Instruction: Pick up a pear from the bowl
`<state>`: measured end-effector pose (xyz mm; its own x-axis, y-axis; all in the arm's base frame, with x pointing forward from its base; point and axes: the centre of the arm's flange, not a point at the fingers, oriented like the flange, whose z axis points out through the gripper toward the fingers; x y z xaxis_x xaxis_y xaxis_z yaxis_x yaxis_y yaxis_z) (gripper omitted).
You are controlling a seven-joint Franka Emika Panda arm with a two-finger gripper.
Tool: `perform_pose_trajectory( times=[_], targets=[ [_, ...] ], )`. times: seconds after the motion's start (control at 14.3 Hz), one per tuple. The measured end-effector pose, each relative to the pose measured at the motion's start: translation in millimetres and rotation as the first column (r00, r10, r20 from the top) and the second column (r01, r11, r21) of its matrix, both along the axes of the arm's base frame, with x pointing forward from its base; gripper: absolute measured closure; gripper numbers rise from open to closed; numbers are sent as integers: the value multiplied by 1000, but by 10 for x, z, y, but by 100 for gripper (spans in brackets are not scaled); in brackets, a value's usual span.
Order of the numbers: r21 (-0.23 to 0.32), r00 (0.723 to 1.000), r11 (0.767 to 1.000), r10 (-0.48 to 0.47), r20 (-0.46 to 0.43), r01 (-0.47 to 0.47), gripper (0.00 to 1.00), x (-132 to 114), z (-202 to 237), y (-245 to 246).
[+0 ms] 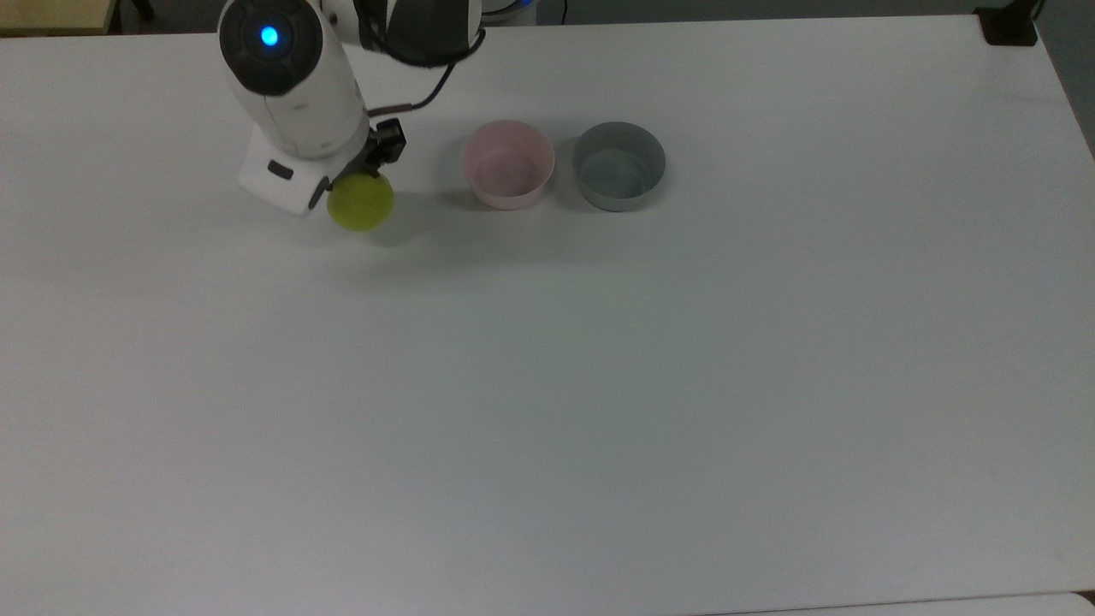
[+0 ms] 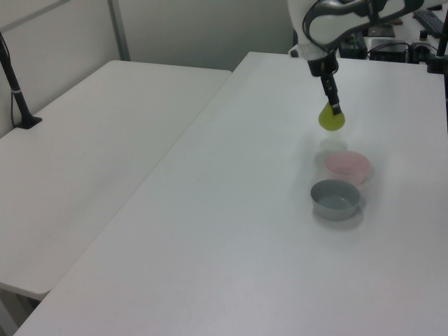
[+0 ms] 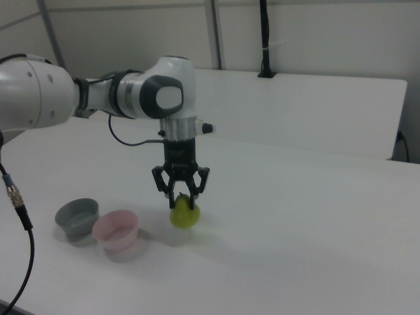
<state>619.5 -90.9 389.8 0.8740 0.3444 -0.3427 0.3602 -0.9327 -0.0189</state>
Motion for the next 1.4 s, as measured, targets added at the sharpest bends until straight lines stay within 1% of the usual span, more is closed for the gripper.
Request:
perform_pose_trajectory(
  times=[0.21,0.28,0.35,0.56,0.63,0.7,0.84,0.91,1.05,1.12,1.26,1.4],
  targets=[
    [-11,1000,1000,-2,0,2,49,88,-323,-74],
    [-13,1000,1000,-3,6,3,49,111,-359,-89],
    [-20,1000,1000,-2,13,2,45,124,-353,-100],
    [-29,1000,1000,-3,17,4,6,133,-365,-128],
    [-33,1000,999,-13,27,14,0,145,-324,-132],
    [-41,998,999,-34,49,36,0,162,-220,-132],
    [-47,988,995,-76,135,83,0,160,251,-134],
    [-45,977,992,-105,188,115,0,118,557,-137],
    [-19,944,982,-177,277,189,0,-20,1113,-131],
    [0,925,971,-227,306,239,0,-133,1385,-122],
    [29,892,947,-311,326,320,0,-415,1833,-71],
    [41,867,924,-371,333,380,0,-547,1941,14]
  ],
)
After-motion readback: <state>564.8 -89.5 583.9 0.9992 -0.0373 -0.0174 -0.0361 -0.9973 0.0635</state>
